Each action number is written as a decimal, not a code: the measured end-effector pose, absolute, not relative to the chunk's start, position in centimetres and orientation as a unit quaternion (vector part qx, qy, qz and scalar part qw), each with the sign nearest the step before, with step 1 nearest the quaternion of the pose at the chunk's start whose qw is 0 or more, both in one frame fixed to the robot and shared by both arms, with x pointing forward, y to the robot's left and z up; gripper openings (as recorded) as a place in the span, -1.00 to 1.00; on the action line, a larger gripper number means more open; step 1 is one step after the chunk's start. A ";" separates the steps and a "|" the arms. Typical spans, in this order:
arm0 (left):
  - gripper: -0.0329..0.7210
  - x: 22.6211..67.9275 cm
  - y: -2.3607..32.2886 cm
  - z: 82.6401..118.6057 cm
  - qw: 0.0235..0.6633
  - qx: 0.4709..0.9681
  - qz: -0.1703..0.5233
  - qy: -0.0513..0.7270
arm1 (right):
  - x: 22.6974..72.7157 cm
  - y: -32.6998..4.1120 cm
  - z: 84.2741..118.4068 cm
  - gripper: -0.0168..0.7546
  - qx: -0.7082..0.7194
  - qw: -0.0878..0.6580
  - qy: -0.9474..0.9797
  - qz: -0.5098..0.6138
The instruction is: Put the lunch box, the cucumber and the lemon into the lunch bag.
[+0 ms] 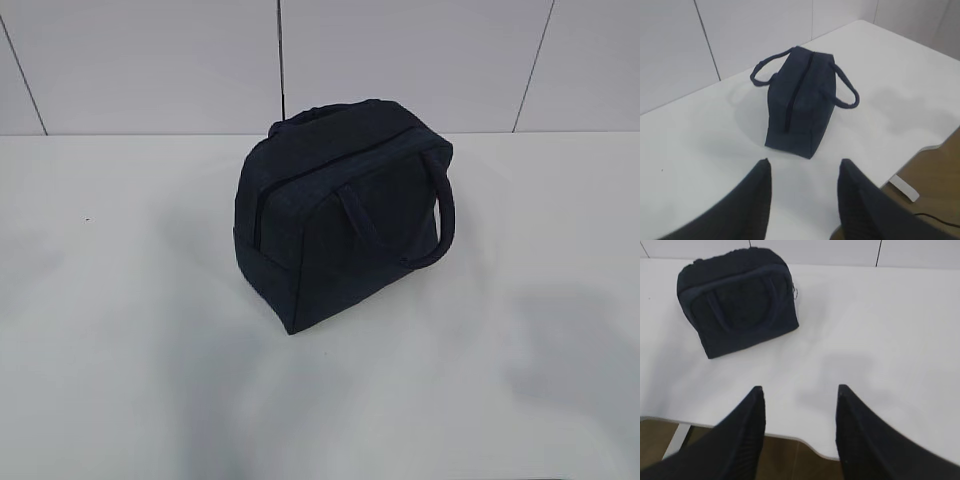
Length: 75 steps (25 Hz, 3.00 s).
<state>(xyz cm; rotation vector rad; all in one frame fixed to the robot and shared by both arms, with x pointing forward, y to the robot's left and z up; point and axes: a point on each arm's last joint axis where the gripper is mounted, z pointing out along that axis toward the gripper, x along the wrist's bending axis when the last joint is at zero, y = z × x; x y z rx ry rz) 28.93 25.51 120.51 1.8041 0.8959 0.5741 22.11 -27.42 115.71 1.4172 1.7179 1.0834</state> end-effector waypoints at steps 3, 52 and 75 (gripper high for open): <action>-0.08 25.9 26.9 117.8 0.497 0.738 0.252 0.381 | 21.9 -27.6 113.2 -0.05 0.549 0.316 0.665 0.396; -0.26 23.0 29.4 105.7 0.402 0.712 0.308 0.486 | 22.8 -28.5 104.3 -0.05 0.580 0.329 0.654 0.357; -0.27 23.0 29.3 105.6 0.379 0.675 0.337 0.536 | 22.7 -28.6 104.3 -0.05 0.562 0.318 0.670 0.367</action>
